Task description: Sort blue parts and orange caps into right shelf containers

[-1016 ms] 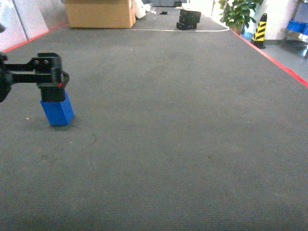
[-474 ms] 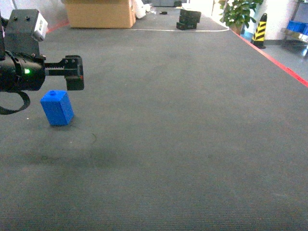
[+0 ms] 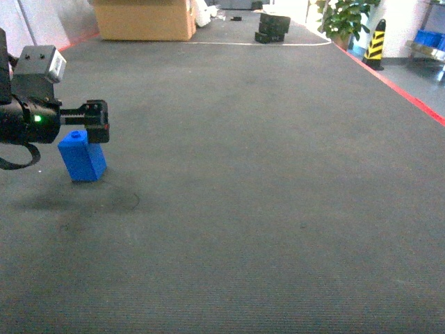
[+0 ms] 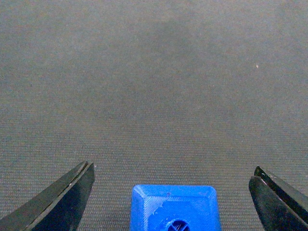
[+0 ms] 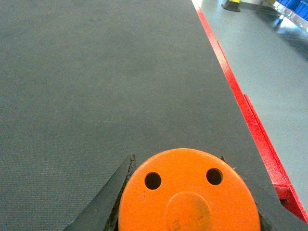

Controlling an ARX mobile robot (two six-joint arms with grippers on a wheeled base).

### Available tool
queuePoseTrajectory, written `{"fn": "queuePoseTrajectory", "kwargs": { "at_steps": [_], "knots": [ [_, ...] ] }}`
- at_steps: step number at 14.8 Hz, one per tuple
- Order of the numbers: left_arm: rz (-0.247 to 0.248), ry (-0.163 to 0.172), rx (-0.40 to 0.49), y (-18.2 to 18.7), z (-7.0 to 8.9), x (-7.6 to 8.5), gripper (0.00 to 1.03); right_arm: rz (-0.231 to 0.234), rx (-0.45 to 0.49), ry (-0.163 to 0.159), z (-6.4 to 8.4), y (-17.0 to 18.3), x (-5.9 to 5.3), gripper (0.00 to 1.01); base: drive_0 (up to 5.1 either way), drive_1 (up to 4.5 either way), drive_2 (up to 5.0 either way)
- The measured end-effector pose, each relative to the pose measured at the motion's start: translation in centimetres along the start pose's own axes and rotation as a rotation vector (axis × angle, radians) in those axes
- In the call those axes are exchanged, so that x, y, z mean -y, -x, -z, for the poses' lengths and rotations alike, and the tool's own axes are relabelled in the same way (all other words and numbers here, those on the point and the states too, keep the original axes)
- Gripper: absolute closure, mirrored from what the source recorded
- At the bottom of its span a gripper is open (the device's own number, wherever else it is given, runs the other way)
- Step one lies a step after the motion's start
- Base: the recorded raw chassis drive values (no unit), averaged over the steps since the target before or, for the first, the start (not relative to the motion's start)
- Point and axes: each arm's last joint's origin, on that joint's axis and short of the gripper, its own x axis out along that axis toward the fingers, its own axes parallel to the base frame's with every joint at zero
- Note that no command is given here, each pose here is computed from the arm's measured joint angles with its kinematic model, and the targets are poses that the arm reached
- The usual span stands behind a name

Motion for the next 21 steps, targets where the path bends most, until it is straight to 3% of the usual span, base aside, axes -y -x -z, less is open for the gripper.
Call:
{"fn": "queuePoseTrajectory", "kwargs": {
  "at_steps": [3, 7, 8, 10, 11, 13, 15, 17, 18, 19, 20, 21],
  "knots": [
    [0.013, 0.031, -0.037, -0.6, 1.3, -0.3, 0.05, 0.000, 0.000, 0.000, 0.0, 0.0, 0.0, 0.57, 0.0, 0.00, 0.0],
    [0.009, 0.039, -0.041, -0.9, 1.7, -0.3, 0.05, 0.000, 0.000, 0.000, 0.0, 0.0, 0.0, 0.57, 0.0, 0.00, 0.0],
    [0.011, 0.031, -0.058, -1.1, 2.4, -0.1, 0.14, 0.000, 0.000, 0.000, 0.0, 0.0, 0.0, 0.57, 0.0, 0.00, 0.0],
    [0.008, 0.030, -0.089, -1.1, 3.6, 0.0, 0.45, 0.000, 0.000, 0.000, 0.0, 0.0, 0.0, 0.57, 0.0, 0.00, 0.0],
    [0.013, 0.033, -0.083, -0.7, 3.7, -0.1, 0.56, 0.000, 0.000, 0.000, 0.0, 0.0, 0.0, 0.57, 0.0, 0.00, 0.0],
    [0.009, 0.028, -0.059, 0.9, 3.6, -0.2, 0.57, 0.000, 0.000, 0.000, 0.0, 0.0, 0.0, 0.57, 0.0, 0.00, 0.0],
    [0.002, 0.006, 0.015, 4.2, 2.4, -0.5, 0.58, 0.000, 0.000, 0.000, 0.0, 0.0, 0.0, 0.57, 0.0, 0.00, 0.0],
    [-0.020, 0.010, 0.159, 10.2, 0.4, -1.5, 0.58, 0.000, 0.000, 0.000, 0.0, 0.0, 0.0, 0.57, 0.0, 0.00, 0.0],
    [-0.065, 0.008, 0.220, 13.9, 0.3, -2.1, 0.58, 0.000, 0.000, 0.000, 0.0, 0.0, 0.0, 0.57, 0.0, 0.00, 0.0],
    [-0.095, 0.003, 0.233, 17.2, 1.1, -2.5, 0.58, 0.000, 0.000, 0.000, 0.0, 0.0, 0.0, 0.57, 0.0, 0.00, 0.0],
    [-0.134, 0.018, 0.197, 21.6, 3.8, -2.5, 0.58, 0.000, 0.000, 0.000, 0.0, 0.0, 0.0, 0.57, 0.0, 0.00, 0.0],
    [-0.167, -0.011, 0.224, 24.3, 5.2, -1.9, 0.58, 0.000, 0.000, 0.000, 0.0, 0.0, 0.0, 0.57, 0.0, 0.00, 0.0]
  ]
}}
